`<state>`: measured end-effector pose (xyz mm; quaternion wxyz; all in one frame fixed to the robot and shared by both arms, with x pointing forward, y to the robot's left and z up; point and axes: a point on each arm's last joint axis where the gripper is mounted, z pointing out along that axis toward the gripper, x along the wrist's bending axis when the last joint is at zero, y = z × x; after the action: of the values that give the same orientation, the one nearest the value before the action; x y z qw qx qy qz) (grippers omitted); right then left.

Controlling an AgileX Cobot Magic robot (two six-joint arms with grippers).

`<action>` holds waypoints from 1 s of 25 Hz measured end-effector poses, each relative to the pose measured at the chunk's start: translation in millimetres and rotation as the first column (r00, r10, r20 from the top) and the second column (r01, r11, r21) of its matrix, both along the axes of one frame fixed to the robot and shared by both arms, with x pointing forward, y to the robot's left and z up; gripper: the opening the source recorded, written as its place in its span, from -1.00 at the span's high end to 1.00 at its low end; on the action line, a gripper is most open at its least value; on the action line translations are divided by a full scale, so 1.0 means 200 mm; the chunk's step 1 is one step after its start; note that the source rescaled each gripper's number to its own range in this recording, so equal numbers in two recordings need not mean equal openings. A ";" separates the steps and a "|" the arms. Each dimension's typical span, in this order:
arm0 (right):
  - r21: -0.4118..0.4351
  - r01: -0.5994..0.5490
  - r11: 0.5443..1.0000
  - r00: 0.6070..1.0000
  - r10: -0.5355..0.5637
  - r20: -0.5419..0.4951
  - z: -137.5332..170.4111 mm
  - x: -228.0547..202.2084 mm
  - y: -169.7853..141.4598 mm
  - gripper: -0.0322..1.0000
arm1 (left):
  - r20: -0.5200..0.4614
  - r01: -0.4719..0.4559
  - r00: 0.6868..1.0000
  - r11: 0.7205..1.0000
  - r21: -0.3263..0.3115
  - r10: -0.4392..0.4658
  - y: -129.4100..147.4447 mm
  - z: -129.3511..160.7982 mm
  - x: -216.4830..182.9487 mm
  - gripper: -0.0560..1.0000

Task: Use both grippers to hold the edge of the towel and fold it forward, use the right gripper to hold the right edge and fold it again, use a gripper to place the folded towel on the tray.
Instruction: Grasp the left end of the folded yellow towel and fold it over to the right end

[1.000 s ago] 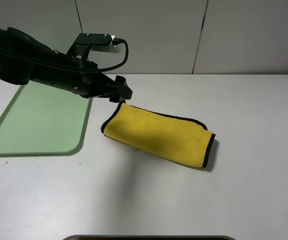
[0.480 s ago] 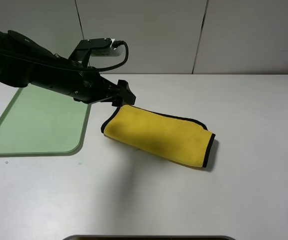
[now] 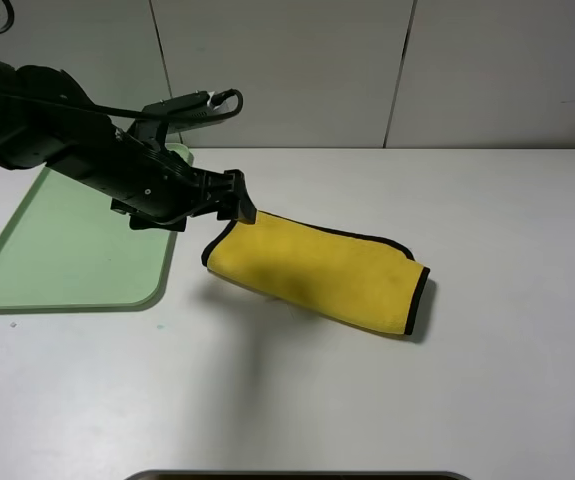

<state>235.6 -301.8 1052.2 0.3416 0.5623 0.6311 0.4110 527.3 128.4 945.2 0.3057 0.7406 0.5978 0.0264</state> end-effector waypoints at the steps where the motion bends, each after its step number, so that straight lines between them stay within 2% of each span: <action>1: 0.000 0.000 1.000 1.000 0.000 0.000 0.00 0.00 0.00 -1.00 | -0.013 -0.007 1.000 1.000 0.019 0.007 0.01 0.00 0.00 -0.94; 6: 0.000 0.000 1.000 1.000 0.000 0.000 0.00 0.00 0.00 -1.00 | -0.033 0.004 0.999 0.998 0.068 -0.001 -0.02 0.02 0.08 -0.94; 13: 0.000 0.000 1.000 1.000 0.000 0.000 0.00 0.00 0.00 -1.00 | -0.119 0.066 0.992 0.988 0.143 -0.049 -0.08 -0.03 0.19 -0.94; 19: 0.000 0.000 1.000 1.000 0.000 0.000 0.00 0.00 0.00 -1.00 | -0.146 0.033 0.989 0.979 0.203 -0.003 -0.06 -0.06 0.21 -0.95; 25: 0.000 0.000 1.000 1.000 0.000 0.000 0.00 0.00 0.00 -1.00 | -0.185 0.020 0.982 0.973 0.230 0.024 -0.06 -0.12 0.21 -0.98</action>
<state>235.6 -301.8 1052.2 0.3414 0.5623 0.6311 0.4111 569.8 116.8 921.8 0.1602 0.7697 0.6174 0.0265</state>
